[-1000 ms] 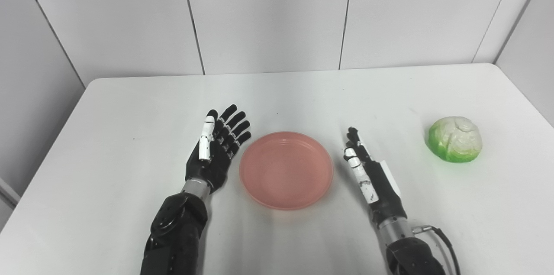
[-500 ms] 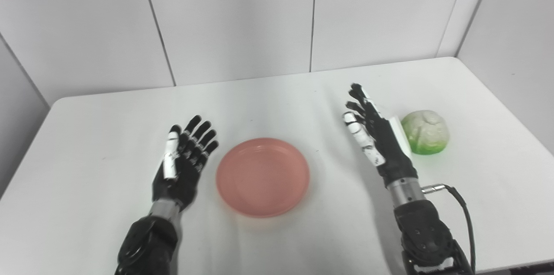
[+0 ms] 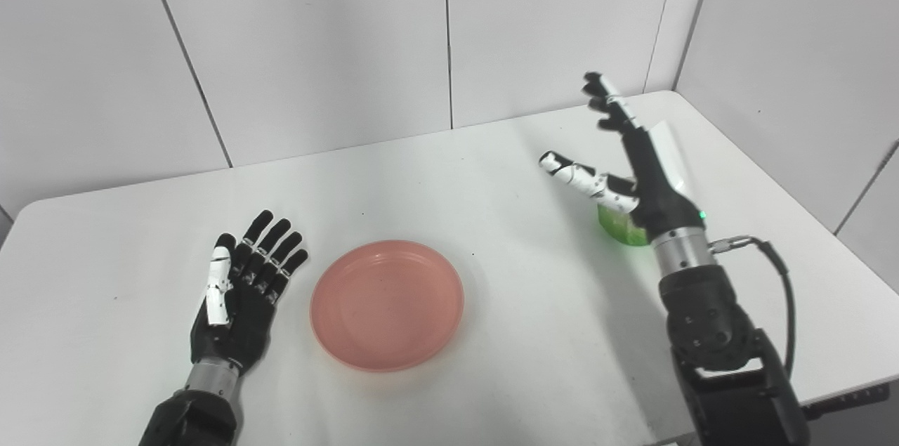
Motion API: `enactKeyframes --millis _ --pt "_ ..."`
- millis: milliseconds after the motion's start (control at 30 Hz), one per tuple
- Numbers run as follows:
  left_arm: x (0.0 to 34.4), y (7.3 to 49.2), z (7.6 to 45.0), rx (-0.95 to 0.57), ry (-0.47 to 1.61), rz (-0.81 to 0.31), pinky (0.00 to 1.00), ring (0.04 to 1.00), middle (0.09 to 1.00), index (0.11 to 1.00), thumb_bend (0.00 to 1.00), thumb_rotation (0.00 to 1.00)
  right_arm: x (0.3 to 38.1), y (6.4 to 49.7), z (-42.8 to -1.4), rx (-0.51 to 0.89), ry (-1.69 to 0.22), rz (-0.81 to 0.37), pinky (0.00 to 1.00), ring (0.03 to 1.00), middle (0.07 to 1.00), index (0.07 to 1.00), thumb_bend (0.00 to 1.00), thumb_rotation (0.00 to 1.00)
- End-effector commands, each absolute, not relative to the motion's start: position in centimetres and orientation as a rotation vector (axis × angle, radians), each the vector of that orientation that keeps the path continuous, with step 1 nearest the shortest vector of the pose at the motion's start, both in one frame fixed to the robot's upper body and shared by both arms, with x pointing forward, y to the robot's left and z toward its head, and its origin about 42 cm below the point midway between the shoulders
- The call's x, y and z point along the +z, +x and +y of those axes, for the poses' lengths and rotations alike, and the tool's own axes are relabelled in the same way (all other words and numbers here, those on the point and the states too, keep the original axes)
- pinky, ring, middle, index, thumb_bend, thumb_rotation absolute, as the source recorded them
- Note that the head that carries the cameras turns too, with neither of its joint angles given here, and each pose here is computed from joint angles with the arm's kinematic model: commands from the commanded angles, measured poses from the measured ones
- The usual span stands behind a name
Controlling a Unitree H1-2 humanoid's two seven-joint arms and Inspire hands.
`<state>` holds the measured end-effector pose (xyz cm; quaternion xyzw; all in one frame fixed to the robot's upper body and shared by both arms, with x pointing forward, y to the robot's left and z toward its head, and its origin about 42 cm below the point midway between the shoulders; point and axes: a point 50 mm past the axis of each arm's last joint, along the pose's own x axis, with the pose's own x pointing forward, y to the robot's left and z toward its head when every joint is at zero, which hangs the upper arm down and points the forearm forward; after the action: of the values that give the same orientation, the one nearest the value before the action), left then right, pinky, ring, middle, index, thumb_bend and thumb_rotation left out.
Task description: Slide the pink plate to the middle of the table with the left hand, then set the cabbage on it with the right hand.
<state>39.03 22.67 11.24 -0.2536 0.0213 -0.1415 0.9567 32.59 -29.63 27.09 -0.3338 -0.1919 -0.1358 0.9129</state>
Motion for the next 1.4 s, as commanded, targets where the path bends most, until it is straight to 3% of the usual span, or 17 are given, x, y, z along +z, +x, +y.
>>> enactKeyframes --millis 0,400,900,933,1133,1200,1267,1367 --pt "9.4 38.6 24.0 -0.260 -0.499 0.118 0.80 0.830 0.840 0.822 0.49 0.85 29.7 32.5 -30.8 -0.328 -0.743 -0.462 0.84 0.880 0.910 0.945 0.98 0.69" --pt "8.3 39.3 25.9 -0.269 -0.468 0.123 0.77 0.793 0.801 0.793 0.50 0.87 29.9 30.9 -36.0 -0.399 -0.819 -0.345 0.87 0.929 0.947 0.983 1.00 0.61" --pt "7.6 39.8 27.3 -0.266 -0.463 0.144 0.76 0.786 0.797 0.791 0.50 0.84 27.4 32.8 -37.3 -0.345 -0.892 -0.183 0.83 0.918 0.950 0.988 1.00 0.59" --pt "7.6 39.8 27.3 -0.266 -0.463 0.145 0.75 0.784 0.796 0.790 0.50 0.84 27.1 33.1 -37.3 -0.338 -0.895 -0.169 0.75 0.852 0.950 0.987 1.00 0.60" --pt "7.6 39.8 27.6 -0.262 -0.462 0.146 0.75 0.781 0.793 0.789 0.51 0.84 26.2 34.5 -37.6 -0.277 -0.905 -0.091 0.64 0.818 0.981 1.000 1.00 0.60" --pt "7.6 39.8 27.7 -0.263 -0.460 0.147 0.76 0.784 0.795 0.792 0.51 0.85 26.0 34.9 -37.7 -0.263 -0.930 -0.072 0.66 0.824 0.977 1.000 1.00 0.60" --pt "7.5 39.8 27.8 -0.264 -0.461 0.150 0.76 0.786 0.796 0.791 0.50 0.86 25.7 35.5 -37.9 -0.248 -0.948 -0.051 0.81 0.904 0.971 1.000 1.00 0.61" --pt "7.3 39.8 28.0 -0.258 -0.464 0.158 0.77 0.791 0.799 0.794 0.51 0.85 25.5 36.2 -38.2 -0.220 -0.954 -0.010 0.91 0.958 0.983 1.000 1.00 0.60"
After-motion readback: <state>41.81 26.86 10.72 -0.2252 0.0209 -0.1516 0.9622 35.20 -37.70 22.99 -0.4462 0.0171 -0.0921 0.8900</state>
